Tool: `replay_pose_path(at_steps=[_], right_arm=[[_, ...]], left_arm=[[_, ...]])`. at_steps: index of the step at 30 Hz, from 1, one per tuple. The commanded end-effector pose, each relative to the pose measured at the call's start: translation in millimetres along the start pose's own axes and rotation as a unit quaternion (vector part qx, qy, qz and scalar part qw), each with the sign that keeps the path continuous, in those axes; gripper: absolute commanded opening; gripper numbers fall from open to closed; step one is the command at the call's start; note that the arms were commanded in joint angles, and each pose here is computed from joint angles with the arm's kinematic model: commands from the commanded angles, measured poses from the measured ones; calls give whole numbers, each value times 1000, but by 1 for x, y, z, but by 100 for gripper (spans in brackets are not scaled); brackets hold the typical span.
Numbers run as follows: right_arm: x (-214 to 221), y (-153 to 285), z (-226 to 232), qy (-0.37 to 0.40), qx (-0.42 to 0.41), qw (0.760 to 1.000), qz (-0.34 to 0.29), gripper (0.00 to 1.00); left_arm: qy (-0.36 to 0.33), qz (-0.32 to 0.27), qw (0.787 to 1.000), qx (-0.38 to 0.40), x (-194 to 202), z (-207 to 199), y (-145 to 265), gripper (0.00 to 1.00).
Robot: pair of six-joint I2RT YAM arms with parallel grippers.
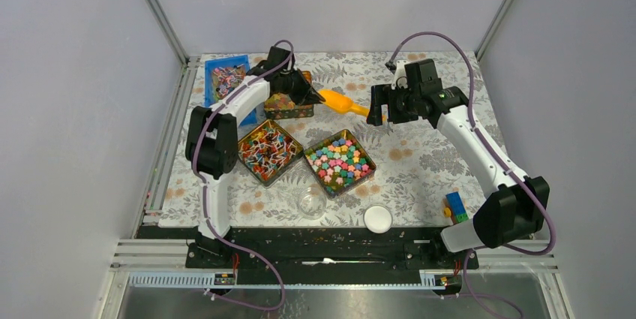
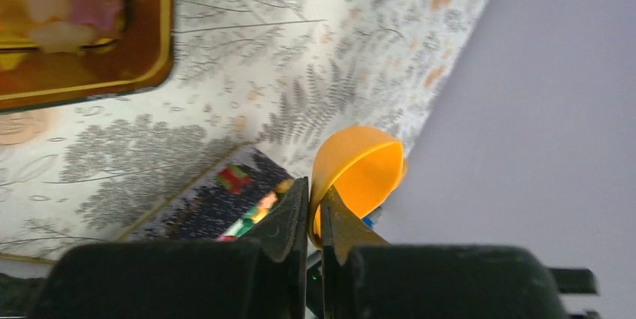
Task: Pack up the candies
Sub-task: Pick up the spatula from the center of the board.
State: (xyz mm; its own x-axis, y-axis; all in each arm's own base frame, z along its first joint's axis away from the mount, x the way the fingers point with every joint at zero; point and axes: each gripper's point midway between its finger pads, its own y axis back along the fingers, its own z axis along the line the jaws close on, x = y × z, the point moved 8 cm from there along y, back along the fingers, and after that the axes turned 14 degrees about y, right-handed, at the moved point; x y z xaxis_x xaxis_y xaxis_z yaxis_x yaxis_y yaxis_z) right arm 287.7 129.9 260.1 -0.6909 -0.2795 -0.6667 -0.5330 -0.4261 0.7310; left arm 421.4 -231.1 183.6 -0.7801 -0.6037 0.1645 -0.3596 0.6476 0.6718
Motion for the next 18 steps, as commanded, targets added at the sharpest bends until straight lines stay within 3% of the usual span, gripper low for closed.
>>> replay_pose_path(at_steps=[1,13,18], right_arm=[[-7,6,3,73,-34,997,-5,89],[-7,24,1,160,-49,986,19,80],[-6,25,14,175,-100,979,26,74]], left_arm=[[-25,50,992,109,13,-57,54,0],[-86,159,978,103,30,-37,82,0],[-97,189,971,113,38,-33,90,0]])
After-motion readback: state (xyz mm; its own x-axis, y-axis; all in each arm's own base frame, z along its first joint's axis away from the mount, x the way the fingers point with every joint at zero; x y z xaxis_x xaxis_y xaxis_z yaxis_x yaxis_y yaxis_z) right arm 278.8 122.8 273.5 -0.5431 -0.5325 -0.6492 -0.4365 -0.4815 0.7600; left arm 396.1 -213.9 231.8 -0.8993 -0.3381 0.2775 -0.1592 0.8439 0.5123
